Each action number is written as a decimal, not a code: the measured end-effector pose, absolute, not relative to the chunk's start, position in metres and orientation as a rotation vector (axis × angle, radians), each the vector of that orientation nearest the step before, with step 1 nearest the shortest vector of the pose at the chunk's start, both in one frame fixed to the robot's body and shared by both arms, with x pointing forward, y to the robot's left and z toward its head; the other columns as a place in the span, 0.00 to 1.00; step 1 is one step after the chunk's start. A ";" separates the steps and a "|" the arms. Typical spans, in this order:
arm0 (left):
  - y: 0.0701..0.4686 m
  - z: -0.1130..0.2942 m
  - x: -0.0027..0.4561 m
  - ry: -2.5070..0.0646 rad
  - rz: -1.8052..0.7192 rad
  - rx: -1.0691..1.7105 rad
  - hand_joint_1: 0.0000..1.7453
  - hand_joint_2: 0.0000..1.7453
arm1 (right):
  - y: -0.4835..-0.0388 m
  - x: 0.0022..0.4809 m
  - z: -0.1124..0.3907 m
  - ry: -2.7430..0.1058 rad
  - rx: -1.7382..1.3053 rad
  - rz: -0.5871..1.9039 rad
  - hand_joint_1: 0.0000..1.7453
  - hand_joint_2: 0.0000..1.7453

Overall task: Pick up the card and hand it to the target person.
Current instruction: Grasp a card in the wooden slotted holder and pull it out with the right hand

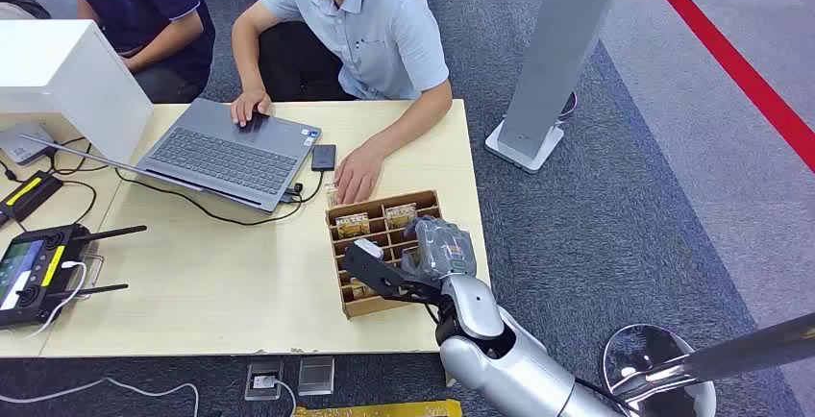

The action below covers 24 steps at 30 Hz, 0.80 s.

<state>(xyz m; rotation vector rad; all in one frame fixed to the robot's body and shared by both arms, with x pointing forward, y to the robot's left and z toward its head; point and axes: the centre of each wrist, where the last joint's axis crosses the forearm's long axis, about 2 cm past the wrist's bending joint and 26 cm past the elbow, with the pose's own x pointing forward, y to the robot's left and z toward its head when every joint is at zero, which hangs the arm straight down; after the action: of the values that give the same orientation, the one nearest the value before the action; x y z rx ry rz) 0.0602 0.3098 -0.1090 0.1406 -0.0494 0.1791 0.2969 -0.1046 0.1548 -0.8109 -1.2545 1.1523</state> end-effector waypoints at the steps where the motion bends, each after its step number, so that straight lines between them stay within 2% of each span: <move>1: 0.310 -0.109 0.060 -0.049 0.179 0.140 0.00 0.00 | -0.105 0.297 0.154 -1.253 -0.812 1.154 0.50 1.00; 12: 0.310 -0.109 0.060 -0.045 0.174 0.136 0.00 0.00 | -0.105 0.294 0.152 -1.238 -0.813 1.169 0.52 1.00; 18: 0.309 -0.109 0.060 -0.044 0.166 0.136 0.00 0.00 | -0.105 0.294 0.152 -1.239 -0.812 1.168 0.73 1.00; 24: 0.309 -0.109 0.060 -0.043 0.162 0.136 0.00 0.00 | -0.105 0.294 0.153 -1.245 -0.810 1.164 0.81 1.00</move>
<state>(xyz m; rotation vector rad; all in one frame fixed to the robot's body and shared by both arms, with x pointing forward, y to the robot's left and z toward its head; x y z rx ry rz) 0.0596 0.3093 -0.1091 0.1360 -0.0433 0.1622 0.2938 -0.1046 0.1527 -0.8101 -1.2446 1.1636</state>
